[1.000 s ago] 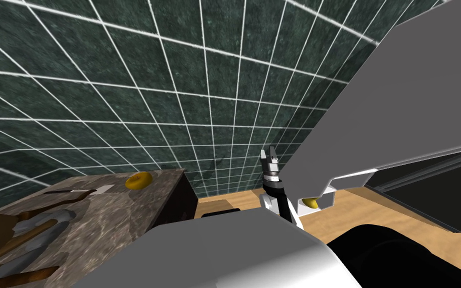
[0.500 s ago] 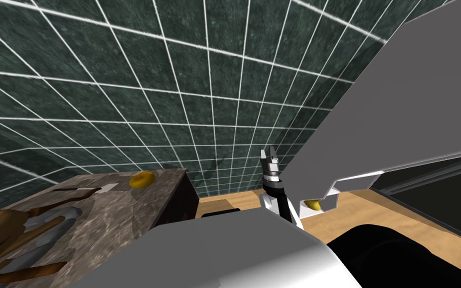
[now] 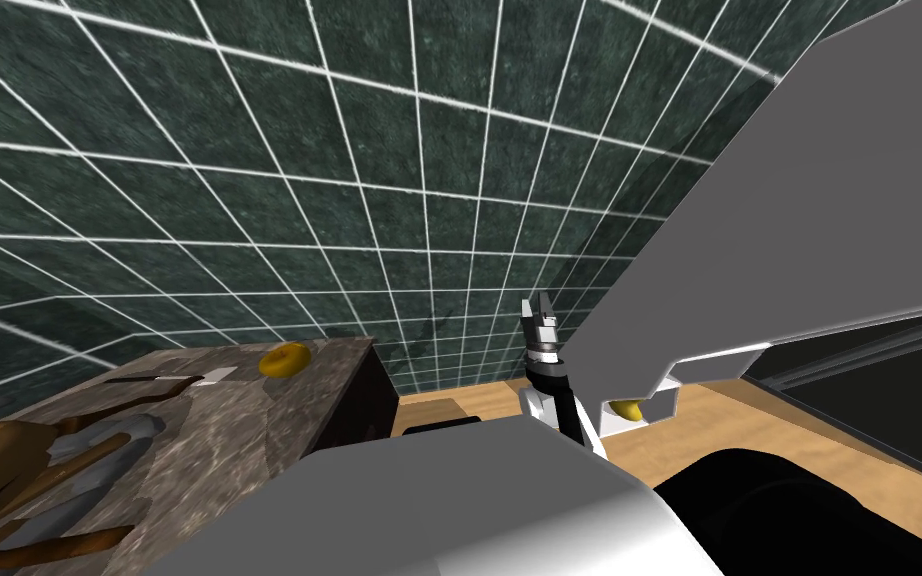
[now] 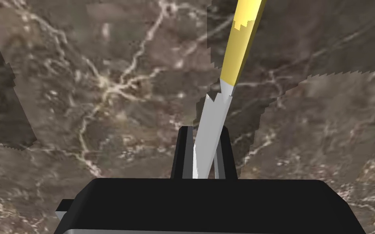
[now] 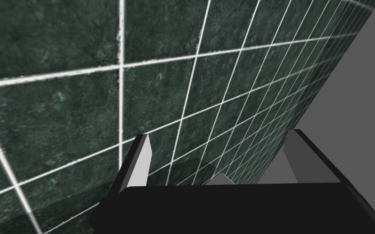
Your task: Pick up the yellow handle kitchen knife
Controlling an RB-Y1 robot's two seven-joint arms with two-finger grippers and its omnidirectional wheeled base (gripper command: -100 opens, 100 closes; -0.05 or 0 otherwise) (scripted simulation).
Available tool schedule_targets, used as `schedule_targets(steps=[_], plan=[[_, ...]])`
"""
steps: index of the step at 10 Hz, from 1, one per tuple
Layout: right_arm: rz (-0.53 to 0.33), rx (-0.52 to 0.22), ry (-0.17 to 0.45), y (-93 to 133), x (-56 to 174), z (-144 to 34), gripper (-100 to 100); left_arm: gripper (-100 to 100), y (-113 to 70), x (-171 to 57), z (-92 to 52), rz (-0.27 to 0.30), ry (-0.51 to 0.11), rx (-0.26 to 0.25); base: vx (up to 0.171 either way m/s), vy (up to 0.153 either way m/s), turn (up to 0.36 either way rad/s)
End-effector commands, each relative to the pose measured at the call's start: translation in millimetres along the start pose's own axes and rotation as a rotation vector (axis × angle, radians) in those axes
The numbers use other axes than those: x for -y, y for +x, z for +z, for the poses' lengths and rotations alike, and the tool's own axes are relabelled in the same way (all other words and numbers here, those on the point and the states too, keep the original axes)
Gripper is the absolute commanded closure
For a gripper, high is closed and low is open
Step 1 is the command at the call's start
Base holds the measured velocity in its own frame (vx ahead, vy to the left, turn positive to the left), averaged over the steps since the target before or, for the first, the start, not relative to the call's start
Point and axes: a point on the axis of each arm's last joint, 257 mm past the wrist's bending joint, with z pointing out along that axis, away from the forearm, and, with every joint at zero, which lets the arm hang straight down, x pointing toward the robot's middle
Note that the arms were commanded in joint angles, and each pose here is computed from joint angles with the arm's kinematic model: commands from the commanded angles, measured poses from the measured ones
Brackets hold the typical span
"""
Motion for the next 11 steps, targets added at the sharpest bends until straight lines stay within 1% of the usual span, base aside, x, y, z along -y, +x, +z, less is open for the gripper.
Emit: schedule_targets(steps=[1,2,3,4,6,9,10,11], plan=[[0.000,0.000,0.000,0,0,0.0,0,100,0.0,0,0.0,0.000,0.000,0.000,0.000,0.000,0.000],[0.000,0.000,0.000,0,0,0.0,0,100,-0.2,0,0.0,0.001,0.001,0.001,0.000,0.000,0.000],[0.000,0.000,0.000,0,0,0.0,0,0,-0.4,0,0.0,0.001,0.001,0.001,0.000,0.000,0.000],[0.000,0.000,0.000,0,0,0.0,0,100,3.2,2,-4.0,-0.010,0.001,0.004,-0.005,-0.021,-0.040],[0.000,0.000,0.000,0,0,0.0,0,100,6.9,4,-8.0,-0.016,0.003,0.005,-0.010,-0.026,-0.033],[0.000,0.000,0.000,0,0,0.0,0,100,17.3,9,-19.9,-0.029,0.006,0.005,-0.005,-0.026,-0.040],[0.000,0.000,0.000,0,0,0.0,0,100,15.4,9,-17.1,-0.026,0.005,0.004,-0.002,-0.010,-0.005],[0.000,0.000,0.000,0,0,0.0,0,0,15.4,9,-17.5,-0.025,0.006,0.006,0.000,0.000,0.000]])
